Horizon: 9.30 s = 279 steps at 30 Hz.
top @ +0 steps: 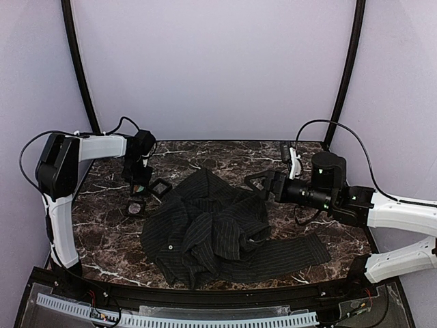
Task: Remove the brooch from the garment
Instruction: Place the brooch in the brooch box, then pick up the crumped clothing from the center of the board, then place the crumpled clothing at the center of the board, then pick up the brooch from the crumpled clothing, then pass from the right arm to the left
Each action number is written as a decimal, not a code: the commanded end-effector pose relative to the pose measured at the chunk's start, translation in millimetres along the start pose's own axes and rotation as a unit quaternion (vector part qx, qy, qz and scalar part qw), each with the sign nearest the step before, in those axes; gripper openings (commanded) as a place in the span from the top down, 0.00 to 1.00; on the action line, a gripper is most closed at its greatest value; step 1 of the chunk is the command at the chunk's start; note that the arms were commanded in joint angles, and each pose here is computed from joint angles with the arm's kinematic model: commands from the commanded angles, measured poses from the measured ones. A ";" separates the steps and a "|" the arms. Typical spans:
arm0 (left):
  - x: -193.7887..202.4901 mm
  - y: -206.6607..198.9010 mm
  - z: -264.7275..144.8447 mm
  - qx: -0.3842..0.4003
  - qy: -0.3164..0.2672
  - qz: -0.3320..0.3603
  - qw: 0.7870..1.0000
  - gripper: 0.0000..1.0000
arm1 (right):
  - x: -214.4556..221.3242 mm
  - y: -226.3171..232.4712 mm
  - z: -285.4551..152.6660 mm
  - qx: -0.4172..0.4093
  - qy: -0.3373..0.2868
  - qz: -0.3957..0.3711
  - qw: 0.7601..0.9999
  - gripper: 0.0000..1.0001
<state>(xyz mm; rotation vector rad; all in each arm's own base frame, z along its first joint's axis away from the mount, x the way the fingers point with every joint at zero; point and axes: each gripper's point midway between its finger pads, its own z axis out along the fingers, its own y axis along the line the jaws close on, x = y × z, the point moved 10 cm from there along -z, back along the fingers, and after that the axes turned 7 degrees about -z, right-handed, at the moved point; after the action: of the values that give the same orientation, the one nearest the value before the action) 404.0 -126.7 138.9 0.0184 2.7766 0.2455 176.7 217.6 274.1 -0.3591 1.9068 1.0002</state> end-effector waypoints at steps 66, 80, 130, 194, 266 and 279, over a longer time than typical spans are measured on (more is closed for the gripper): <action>162.5 -89.9 -244.3 0.474 -0.236 0.096 0.843 0.99 | -83.7 -30.6 8.9 0.142 -0.031 -0.050 0.988 1.00; 245.9 -68.6 -143.6 0.490 -0.054 0.010 0.870 0.75 | 47.4 -84.1 9.9 0.131 0.127 0.052 0.982 1.00; 210.1 -97.8 -176.6 0.489 -0.075 0.069 0.866 0.16 | 106.1 51.6 85.6 0.063 0.242 -0.118 0.961 0.97; 167.8 -165.1 -194.2 0.579 -0.072 0.191 0.789 0.99 | 27.8 -2.4 44.7 -0.148 0.212 0.060 0.964 1.00; 173.8 -166.0 -191.1 0.549 -0.116 0.109 0.820 0.45 | 22.3 -3.1 22.8 -0.121 0.108 0.065 0.985 1.00; 177.8 -176.7 -193.6 0.604 -0.094 0.141 0.778 0.32 | 18.1 10.6 16.4 -0.213 0.099 0.052 0.971 1.00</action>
<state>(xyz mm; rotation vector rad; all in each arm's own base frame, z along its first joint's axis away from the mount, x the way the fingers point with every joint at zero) 176.0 -322.7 227.4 0.6582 2.2341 -1.3506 174.4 239.3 251.7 -0.5768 1.9857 1.4434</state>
